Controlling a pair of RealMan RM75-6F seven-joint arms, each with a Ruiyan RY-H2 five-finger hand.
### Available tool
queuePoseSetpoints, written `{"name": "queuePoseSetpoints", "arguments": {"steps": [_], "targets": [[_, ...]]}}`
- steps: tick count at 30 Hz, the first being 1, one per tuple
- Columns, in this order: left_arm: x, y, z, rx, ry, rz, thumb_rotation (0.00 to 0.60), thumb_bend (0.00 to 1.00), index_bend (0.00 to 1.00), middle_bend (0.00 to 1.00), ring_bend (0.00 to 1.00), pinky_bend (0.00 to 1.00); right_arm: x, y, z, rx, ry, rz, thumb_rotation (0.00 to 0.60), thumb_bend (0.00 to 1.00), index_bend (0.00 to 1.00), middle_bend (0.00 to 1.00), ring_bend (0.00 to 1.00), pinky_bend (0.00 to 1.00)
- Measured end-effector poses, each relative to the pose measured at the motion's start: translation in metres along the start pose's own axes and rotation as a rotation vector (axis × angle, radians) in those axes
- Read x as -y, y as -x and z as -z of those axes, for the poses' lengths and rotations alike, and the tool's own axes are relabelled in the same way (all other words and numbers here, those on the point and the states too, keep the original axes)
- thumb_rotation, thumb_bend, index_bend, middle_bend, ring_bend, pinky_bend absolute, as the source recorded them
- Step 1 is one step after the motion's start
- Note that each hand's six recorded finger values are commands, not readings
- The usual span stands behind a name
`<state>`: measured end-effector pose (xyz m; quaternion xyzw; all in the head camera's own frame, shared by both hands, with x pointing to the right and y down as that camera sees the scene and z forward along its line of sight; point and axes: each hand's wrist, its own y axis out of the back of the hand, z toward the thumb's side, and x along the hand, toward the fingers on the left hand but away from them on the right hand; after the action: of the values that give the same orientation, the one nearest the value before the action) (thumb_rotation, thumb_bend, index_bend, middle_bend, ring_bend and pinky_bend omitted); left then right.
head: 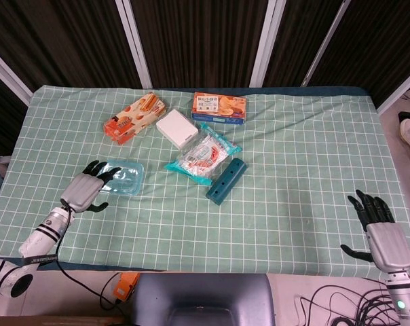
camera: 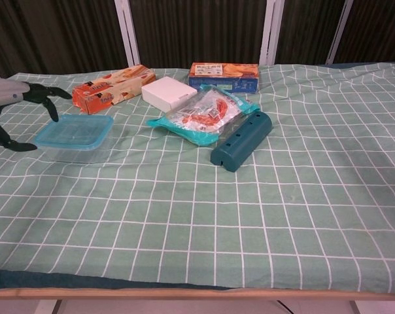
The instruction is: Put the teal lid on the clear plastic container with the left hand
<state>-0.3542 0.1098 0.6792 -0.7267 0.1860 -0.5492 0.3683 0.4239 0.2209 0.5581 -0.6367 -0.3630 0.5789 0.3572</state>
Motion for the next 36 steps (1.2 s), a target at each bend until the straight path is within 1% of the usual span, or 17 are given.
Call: {"name": "queuePoseSetpoints", "arguments": {"steps": [4, 10, 20, 36], "targets": [[0.010, 0.003, 0.008, -0.022, 0.001, 0.028, 0.600, 0.24, 0.00, 0.29, 0.00, 0.00, 0.001, 0.000, 0.000, 0.000, -0.001, -0.002, 0.600, 0.16, 0.00, 0.00, 0.00, 0.00], [0.019, 0.002, 0.011, -0.030, 0.007, 0.045, 0.600, 0.24, 0.00, 0.29, 0.00, 0.00, 0.002, 0.000, -0.001, 0.000, -0.005, -0.005, 0.600, 0.16, 0.00, 0.00, 0.00, 0.00], [0.025, 0.000, 0.014, -0.036, 0.012, 0.057, 0.600, 0.24, 0.00, 0.29, 0.00, 0.00, 0.001, 0.001, -0.001, 0.000, -0.004, -0.004, 0.600, 0.16, 0.00, 0.00, 0.00, 0.00], [0.029, -0.006, 0.012, -0.029, 0.019, 0.048, 0.600, 0.24, 0.00, 0.29, 0.00, 0.00, 0.002, 0.001, -0.001, 0.001, -0.007, -0.008, 0.600, 0.16, 0.00, 0.00, 0.00, 0.00]]}}
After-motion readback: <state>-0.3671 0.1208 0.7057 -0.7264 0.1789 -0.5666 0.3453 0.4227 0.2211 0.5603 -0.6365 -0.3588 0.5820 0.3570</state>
